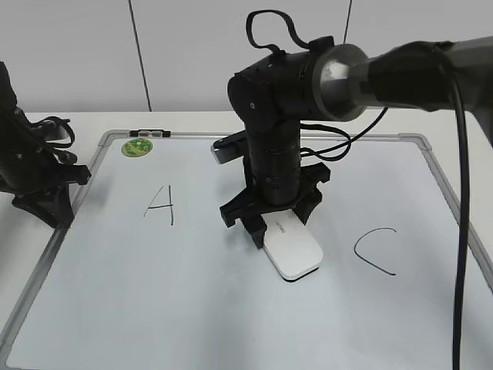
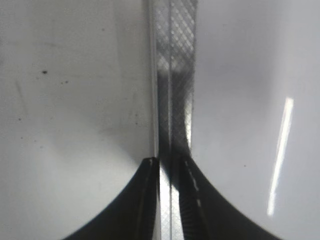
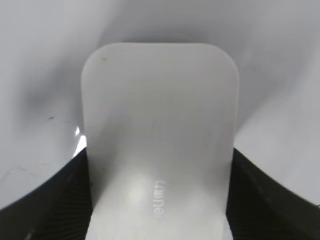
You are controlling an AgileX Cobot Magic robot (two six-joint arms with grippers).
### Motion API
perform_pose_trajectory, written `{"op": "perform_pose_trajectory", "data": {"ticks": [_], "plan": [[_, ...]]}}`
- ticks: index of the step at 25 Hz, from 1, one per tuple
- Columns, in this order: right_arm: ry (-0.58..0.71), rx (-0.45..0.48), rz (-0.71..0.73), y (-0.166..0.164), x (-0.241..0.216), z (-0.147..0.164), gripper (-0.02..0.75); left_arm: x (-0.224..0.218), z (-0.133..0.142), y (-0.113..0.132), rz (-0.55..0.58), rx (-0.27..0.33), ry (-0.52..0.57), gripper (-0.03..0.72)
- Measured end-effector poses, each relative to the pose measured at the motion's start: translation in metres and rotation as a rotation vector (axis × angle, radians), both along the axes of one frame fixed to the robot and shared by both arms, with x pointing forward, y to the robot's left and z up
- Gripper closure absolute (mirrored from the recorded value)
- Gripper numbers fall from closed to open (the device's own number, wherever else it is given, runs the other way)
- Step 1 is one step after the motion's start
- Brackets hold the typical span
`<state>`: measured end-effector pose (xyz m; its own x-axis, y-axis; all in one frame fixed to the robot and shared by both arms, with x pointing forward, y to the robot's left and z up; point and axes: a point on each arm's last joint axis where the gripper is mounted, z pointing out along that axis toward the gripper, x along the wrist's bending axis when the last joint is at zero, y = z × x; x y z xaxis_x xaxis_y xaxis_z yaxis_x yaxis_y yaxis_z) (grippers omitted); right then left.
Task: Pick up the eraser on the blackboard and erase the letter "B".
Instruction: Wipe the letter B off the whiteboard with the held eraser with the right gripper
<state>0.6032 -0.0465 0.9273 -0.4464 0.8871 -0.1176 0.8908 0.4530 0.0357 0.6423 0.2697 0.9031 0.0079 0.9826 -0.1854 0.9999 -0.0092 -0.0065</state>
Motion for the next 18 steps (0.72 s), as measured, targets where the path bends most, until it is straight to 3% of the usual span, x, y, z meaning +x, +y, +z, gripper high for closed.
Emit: {"op": "perform_pose_trajectory", "data": {"ticks": [18], "plan": [[0.016, 0.028, -0.025, -0.0026, 0.0016, 0.0059, 0.222, -0.0001, 0.0000, 0.0000, 0.000, 0.000, 0.002, 0.580]]}}
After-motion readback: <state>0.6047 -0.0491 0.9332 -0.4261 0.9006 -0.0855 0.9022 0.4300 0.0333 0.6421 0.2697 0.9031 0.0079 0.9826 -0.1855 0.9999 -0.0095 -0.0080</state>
